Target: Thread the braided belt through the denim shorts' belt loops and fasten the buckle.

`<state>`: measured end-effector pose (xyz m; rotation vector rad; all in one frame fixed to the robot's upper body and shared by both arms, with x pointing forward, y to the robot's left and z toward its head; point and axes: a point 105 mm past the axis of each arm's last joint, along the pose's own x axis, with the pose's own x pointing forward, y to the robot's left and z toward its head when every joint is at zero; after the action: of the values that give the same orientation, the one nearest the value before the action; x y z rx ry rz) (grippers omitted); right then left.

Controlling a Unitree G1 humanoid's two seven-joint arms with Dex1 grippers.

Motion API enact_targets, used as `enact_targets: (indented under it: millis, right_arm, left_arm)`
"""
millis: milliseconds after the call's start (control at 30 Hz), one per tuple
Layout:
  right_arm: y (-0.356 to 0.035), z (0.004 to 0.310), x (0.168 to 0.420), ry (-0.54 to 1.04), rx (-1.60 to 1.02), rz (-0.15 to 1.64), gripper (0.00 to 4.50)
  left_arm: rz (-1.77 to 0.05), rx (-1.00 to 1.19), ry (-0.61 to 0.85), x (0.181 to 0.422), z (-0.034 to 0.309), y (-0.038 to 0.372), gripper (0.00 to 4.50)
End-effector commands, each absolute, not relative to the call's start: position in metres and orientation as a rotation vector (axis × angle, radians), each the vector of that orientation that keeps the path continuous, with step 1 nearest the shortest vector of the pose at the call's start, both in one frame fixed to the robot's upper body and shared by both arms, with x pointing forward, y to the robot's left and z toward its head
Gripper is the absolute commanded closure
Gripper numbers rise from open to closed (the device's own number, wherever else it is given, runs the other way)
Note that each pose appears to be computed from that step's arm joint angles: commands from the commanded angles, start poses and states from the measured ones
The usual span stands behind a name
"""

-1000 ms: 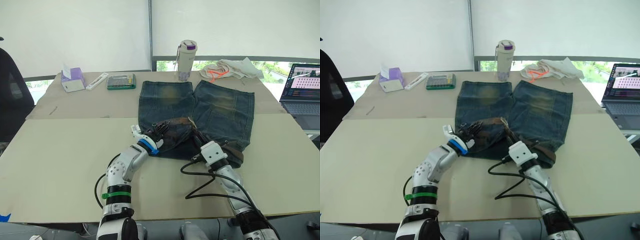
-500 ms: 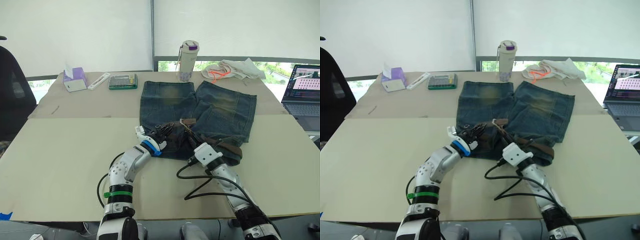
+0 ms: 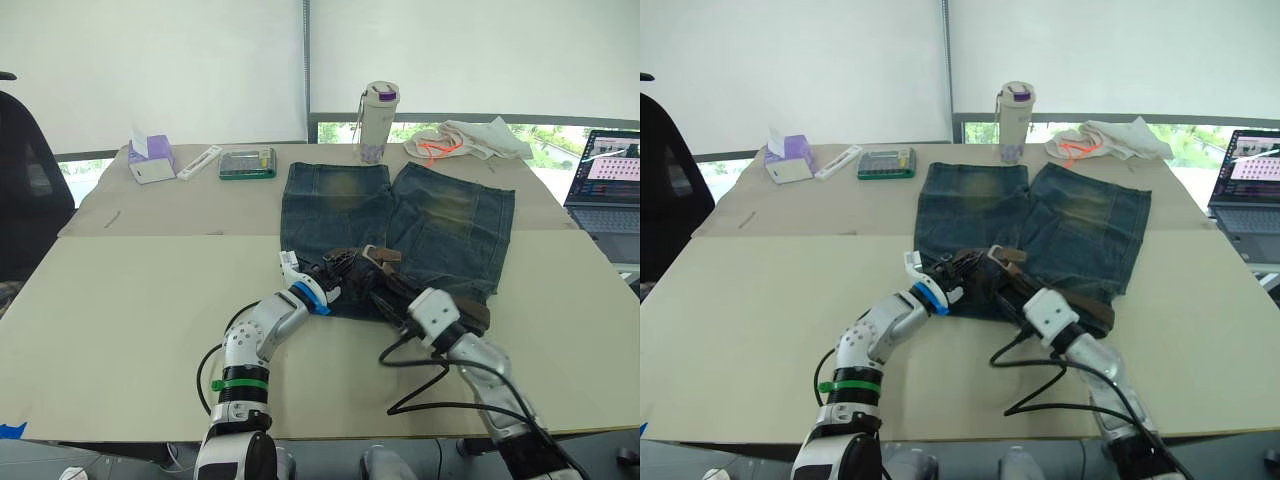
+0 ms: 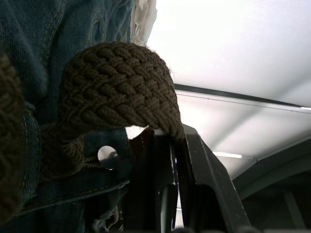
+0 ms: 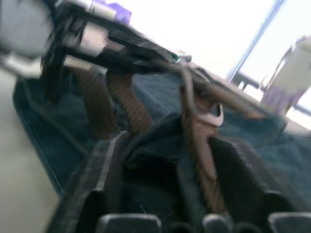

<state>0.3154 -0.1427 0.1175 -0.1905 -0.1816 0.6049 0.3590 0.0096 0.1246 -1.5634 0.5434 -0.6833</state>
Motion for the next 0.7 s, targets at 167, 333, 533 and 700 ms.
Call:
enact_targets:
  millis: [167,333,533,700]
  right_arm:
    - [-0.143,0.136,0.32,0.09,0.536,0.544,1.05]
    - [-0.134,0.151,0.325,0.123,0.808,0.528,1.05]
    - [-0.133,0.161,0.327,0.129,0.889,0.514,1.05]
    - [-0.133,0.158,0.33,0.144,0.881,0.49,2.13]
  left_arm:
    - [-0.726,-1.589,0.573,0.355,0.127,-0.01,4.5]
    - [-0.726,-1.583,0.578,0.354,0.126,-0.011,4.5]
    - [-0.724,-1.573,0.587,0.354,0.124,-0.011,4.5]
    - [-0.728,-1.564,0.592,0.354,0.124,-0.011,4.5]
